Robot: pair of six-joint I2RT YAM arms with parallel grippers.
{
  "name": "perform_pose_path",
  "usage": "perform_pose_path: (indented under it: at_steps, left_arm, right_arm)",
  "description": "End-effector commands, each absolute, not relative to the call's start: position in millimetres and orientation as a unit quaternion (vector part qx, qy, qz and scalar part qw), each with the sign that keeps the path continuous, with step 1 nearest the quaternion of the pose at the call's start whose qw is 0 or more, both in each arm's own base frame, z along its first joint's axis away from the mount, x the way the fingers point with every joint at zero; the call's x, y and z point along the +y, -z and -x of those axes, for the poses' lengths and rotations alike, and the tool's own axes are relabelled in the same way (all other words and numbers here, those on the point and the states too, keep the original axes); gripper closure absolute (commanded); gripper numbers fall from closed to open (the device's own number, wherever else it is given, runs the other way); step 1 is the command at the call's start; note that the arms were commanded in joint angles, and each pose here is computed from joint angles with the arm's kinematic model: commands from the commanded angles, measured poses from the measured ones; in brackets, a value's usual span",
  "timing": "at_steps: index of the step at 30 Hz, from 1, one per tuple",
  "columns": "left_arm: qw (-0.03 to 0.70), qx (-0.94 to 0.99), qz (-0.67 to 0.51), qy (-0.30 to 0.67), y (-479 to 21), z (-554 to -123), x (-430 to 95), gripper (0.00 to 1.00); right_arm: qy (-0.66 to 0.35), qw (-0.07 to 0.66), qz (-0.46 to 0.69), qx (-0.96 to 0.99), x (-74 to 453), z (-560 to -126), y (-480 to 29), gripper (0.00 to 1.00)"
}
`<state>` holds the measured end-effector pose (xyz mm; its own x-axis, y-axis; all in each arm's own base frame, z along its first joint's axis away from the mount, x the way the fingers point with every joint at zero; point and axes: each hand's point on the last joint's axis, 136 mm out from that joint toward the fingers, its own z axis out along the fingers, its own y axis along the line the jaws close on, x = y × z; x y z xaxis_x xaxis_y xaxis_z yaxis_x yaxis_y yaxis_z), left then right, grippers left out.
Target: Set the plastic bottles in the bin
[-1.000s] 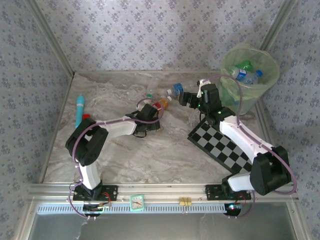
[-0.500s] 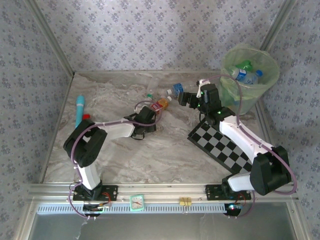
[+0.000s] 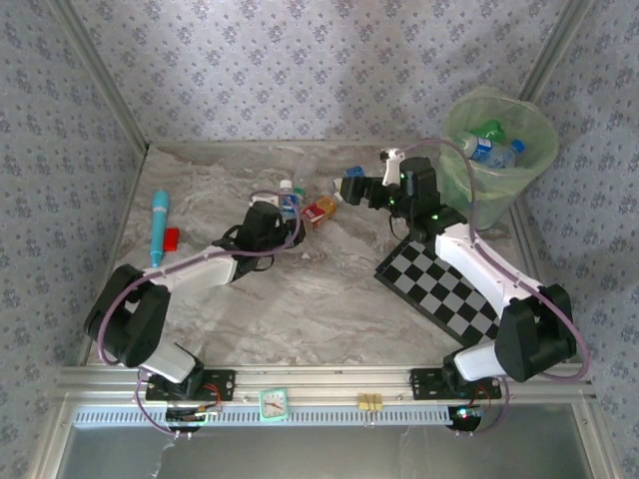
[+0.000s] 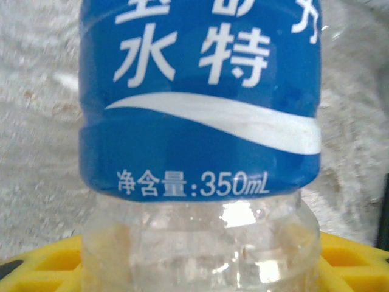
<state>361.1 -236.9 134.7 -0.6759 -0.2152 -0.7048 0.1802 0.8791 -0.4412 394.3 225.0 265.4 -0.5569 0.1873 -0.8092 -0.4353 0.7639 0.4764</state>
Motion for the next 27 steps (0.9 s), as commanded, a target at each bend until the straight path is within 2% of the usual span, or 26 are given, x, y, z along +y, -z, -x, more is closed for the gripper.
perform_pose_path:
  at_steps: [1,8,17,24,27]
  left_arm:
    - [0.453,0.828,-0.07,0.323,-187.0,-356.7,-263.2,0.45]
    - [0.467,0.787,-0.115,0.385,-222.7,-340.2,-279.1,0.45]
    - [0.462,0.77,-0.133,0.42,-234.4,-328.0,-292.2,0.45]
    - [0.456,0.767,-0.147,0.426,-234.3,-321.3,-303.0,0.46]
    - [0.456,0.767,-0.149,0.426,-234.8,-320.3,-303.9,0.46]
  right_arm:
    - [-0.417,0.455,0.123,0.777,258.4,-383.9,-293.2,0.0]
    - [-0.459,0.429,0.168,0.76,291.5,-374.1,-293.8,0.0]
    - [-0.487,0.398,0.179,0.756,312.7,-373.4,-284.9,0.01]
    - [-0.509,0.367,0.182,0.757,327.8,-371.3,-270.4,0.06]
    - [-0.518,0.369,0.187,0.749,332.9,-374.7,-281.1,0.11]
